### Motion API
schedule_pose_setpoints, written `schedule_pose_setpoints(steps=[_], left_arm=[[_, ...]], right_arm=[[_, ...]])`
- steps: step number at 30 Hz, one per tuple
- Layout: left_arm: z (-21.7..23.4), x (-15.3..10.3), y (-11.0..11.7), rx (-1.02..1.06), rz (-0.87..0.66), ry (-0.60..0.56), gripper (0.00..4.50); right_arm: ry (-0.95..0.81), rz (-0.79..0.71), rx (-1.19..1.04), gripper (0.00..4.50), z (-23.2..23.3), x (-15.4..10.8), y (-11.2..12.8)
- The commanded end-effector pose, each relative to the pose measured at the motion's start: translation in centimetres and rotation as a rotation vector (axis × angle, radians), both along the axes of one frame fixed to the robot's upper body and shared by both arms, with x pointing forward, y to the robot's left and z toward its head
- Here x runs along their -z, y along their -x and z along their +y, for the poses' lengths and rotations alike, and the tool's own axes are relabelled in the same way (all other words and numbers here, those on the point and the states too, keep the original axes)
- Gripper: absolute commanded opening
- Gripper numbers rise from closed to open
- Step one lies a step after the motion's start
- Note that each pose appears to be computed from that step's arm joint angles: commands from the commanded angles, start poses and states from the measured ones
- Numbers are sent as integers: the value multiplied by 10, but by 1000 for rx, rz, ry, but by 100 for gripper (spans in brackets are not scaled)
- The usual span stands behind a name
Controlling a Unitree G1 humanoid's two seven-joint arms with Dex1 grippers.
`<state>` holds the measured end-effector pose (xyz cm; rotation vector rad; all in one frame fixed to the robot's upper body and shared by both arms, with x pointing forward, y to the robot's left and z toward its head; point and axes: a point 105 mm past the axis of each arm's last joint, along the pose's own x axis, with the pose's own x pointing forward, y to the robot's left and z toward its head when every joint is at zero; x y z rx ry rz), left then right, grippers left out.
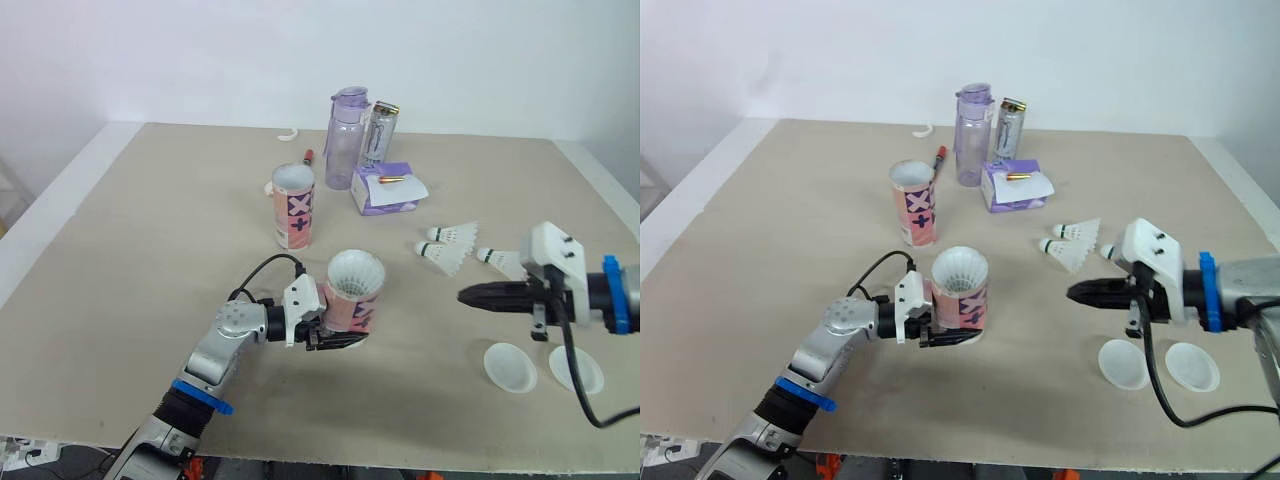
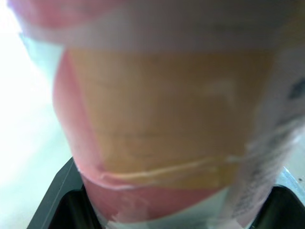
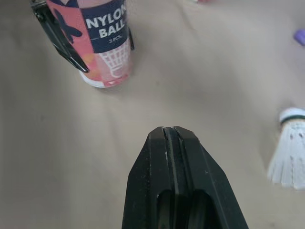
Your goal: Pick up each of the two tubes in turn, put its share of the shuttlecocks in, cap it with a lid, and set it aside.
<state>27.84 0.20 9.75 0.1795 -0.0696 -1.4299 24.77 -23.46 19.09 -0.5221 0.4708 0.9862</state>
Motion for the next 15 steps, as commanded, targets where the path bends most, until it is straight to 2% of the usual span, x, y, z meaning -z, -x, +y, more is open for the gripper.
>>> schedule_pose_setpoints(steps=[1,4,6,7,10,12,15], left_arm=[[-2,3,5,39,-38,-19,300],[-3,7,9,65,-48,-40,300],[-4,8,11,73,-42,-35,300],[-4,8,11,77,-41,-34,300],[-6,8,14,91,-31,-24,300],[-6,8,16,100,-18,-16,300],[-7,8,19,115,-5,-11,300]], right_arm=[[55,1,55,65,-20,-4,6],[147,71,88,152,-40,12,14],[170,109,117,247,-51,21,17],[182,124,126,276,-55,25,18],[193,157,146,411,-64,34,19],[201,165,149,438,-67,37,17],[205,158,162,438,-70,41,11]])
